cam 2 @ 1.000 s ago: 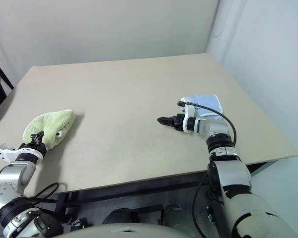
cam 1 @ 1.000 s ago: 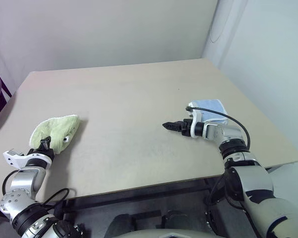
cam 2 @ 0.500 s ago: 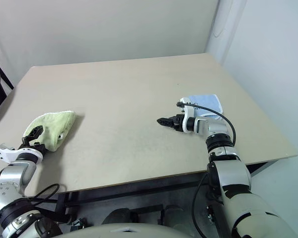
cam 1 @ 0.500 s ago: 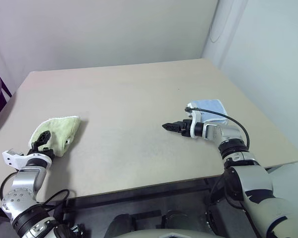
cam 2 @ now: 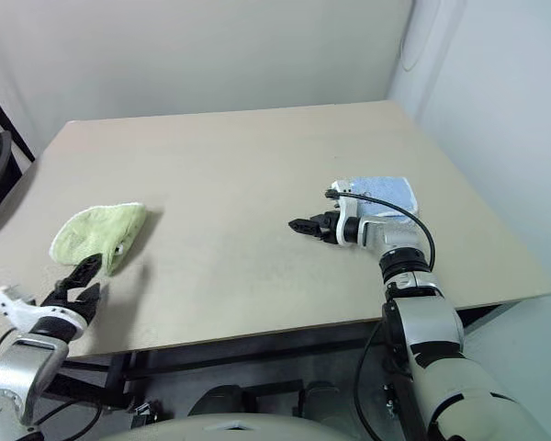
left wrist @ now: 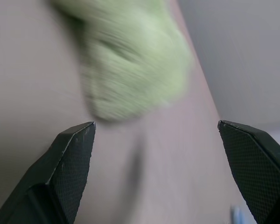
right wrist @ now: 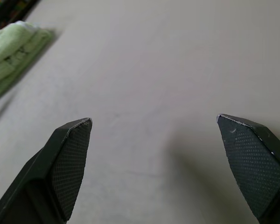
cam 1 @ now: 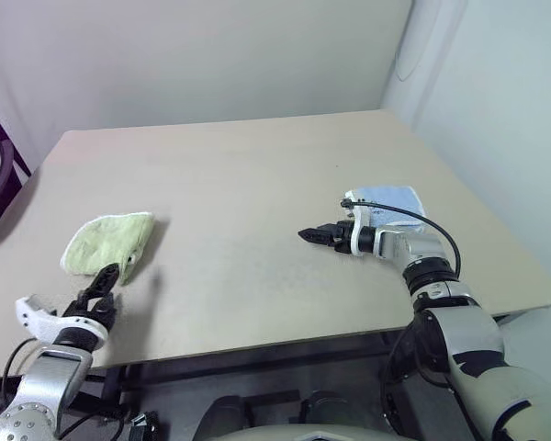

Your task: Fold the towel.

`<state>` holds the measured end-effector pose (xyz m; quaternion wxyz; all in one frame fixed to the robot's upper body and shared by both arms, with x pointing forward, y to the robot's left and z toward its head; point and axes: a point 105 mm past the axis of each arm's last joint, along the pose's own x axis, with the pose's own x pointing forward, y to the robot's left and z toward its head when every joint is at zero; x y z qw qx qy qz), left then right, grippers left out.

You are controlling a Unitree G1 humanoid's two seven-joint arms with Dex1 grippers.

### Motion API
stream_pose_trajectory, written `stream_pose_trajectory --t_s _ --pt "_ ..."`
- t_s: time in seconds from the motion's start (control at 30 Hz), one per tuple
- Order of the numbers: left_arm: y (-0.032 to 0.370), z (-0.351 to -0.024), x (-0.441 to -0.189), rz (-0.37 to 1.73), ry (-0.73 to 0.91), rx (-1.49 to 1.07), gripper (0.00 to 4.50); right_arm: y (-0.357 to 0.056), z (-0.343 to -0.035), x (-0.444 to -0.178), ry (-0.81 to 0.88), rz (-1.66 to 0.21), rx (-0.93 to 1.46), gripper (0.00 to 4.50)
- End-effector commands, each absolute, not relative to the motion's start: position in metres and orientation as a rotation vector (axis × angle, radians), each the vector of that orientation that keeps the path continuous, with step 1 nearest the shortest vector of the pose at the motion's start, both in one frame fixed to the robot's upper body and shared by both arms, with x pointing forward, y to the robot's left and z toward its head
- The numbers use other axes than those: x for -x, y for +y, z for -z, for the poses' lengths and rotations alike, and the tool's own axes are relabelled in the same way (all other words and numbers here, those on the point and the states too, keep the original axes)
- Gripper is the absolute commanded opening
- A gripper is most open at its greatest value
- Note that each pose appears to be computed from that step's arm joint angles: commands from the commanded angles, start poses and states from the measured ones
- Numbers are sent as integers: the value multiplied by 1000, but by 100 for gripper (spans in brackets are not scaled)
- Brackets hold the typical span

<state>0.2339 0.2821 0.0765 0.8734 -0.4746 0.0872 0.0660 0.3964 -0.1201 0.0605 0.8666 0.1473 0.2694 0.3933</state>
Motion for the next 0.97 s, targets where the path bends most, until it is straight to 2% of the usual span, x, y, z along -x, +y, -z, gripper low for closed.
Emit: stream_pose_trajectory --t_s 0.03,0.17,0.3,0.37,0.5,0.77,0.97 --pt "260 -104 -241 21 158 693 445 -119 -94 -403 393 -887 -282 450" --pt "234 -116 -251 237 167 150 445 -123 -117 -398 217 -936 -270 450" --pt "219 -122 -272 409 86 -46 445 -131 -132 -396 102 -924 -244 450" --pt "205 -122 -282 529 63 -70 445 -131 -135 -390 66 -946 -228 450" --pt "190 -123 -300 693 44 -45 445 -130 -127 -385 34 -925 -30 450" --pt "187 -118 -337 750 14 -59 445 -124 -104 -370 79 -986 55 450" --pt "177 -104 -335 804 53 -43 445 -123 -97 -370 120 -1014 155 450"
